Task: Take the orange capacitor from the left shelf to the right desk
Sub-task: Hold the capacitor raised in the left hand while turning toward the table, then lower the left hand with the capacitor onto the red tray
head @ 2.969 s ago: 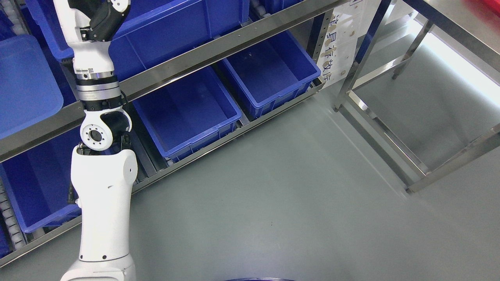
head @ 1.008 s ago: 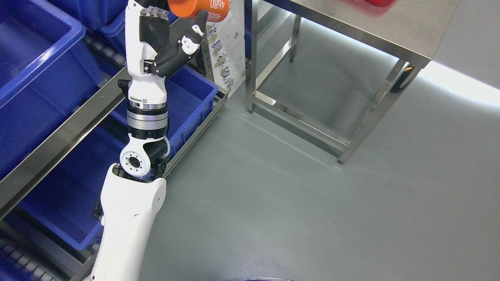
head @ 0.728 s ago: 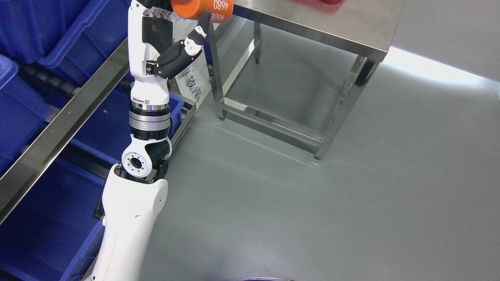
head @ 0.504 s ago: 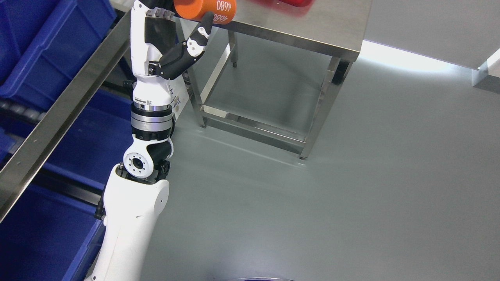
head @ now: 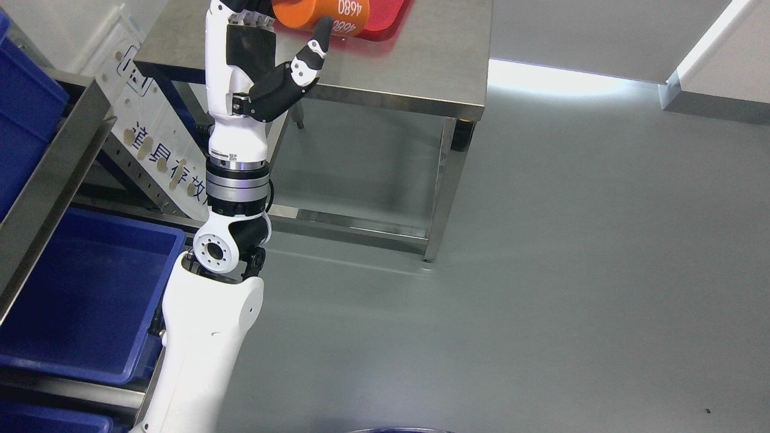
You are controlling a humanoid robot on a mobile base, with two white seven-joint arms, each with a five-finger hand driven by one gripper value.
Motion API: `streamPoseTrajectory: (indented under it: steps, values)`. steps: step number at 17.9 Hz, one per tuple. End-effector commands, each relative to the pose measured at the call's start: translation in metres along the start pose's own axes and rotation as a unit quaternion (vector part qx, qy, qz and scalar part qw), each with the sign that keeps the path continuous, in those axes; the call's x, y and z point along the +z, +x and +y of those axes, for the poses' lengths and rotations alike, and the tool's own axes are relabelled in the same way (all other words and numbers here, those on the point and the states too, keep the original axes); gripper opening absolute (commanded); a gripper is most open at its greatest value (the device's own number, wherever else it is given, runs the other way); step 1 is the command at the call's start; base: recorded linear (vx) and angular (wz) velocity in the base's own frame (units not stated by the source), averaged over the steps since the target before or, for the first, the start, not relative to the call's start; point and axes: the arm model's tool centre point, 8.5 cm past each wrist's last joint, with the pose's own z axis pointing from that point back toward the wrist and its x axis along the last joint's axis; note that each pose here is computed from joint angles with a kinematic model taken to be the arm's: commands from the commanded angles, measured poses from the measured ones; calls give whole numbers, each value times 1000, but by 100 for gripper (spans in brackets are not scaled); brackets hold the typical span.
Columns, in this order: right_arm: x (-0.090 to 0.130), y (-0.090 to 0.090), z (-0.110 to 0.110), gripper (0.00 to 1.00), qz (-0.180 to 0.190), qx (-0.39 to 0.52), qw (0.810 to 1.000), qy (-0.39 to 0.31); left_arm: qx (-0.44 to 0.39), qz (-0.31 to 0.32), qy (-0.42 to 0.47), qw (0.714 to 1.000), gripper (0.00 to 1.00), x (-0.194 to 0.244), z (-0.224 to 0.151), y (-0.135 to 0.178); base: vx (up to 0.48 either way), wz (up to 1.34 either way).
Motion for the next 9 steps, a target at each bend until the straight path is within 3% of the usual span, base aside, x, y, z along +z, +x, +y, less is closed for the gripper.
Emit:
streamPoseTrajectory:
  steps: [1, 9]
  values:
    - [0, -7, -11, 100, 1, -3, 1000, -9, 4, 4, -12, 1000, 1, 1, -4, -1, 169, -170]
    - [0, -7, -11, 100, 1, -3, 1000, -9, 8, 5, -17, 1000, 1, 0, -7, -2, 184, -76]
